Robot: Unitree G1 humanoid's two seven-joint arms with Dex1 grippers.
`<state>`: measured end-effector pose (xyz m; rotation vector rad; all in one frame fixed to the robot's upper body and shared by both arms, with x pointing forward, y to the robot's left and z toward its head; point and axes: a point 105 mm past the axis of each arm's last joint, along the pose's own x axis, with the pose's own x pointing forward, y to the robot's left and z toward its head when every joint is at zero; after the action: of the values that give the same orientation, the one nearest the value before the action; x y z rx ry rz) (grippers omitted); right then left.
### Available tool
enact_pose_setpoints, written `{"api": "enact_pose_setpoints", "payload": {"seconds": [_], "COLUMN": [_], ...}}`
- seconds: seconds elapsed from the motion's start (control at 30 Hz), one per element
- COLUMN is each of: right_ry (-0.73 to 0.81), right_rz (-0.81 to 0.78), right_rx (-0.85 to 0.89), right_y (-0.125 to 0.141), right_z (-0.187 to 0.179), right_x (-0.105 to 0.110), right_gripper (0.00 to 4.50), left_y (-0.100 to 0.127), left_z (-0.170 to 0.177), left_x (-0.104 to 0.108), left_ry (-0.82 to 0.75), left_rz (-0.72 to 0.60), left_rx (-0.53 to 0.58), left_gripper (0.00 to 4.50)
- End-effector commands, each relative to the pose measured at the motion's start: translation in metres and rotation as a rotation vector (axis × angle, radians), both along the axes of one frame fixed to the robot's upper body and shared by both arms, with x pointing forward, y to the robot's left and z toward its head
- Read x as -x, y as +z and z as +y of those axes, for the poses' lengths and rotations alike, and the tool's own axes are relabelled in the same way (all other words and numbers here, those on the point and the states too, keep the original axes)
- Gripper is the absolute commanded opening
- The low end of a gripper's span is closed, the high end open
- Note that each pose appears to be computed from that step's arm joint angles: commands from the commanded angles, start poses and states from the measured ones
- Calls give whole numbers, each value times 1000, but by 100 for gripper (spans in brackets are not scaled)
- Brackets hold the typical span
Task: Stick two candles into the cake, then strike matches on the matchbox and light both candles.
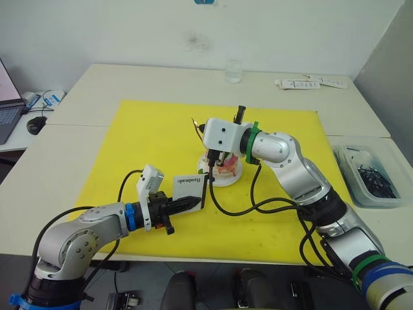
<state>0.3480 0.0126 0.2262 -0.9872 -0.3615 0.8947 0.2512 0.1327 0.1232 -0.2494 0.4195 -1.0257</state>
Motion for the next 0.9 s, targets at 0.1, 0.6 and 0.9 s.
{"api": "enact_pose_setpoints", "payload": {"seconds": [0.1,0.6,0.9], "right_ry": [8,17,21], "right_rz": [-65,-67,-68], "right_rx": [-24,-14,-10], "right_y": [19,18,17], "right_z": [-1,1,2], "right_x": [2,3,3], "right_gripper": [3,3,3], "left_y": [7,7,5], "left_z": [-4,-5,-5], "left_x": [1,3,3], "left_ry": [-17,-29,-31], "left_rz": [-34,-30,-27], "left_rx": [17,17,18], "left_gripper": [0,0,0]}}
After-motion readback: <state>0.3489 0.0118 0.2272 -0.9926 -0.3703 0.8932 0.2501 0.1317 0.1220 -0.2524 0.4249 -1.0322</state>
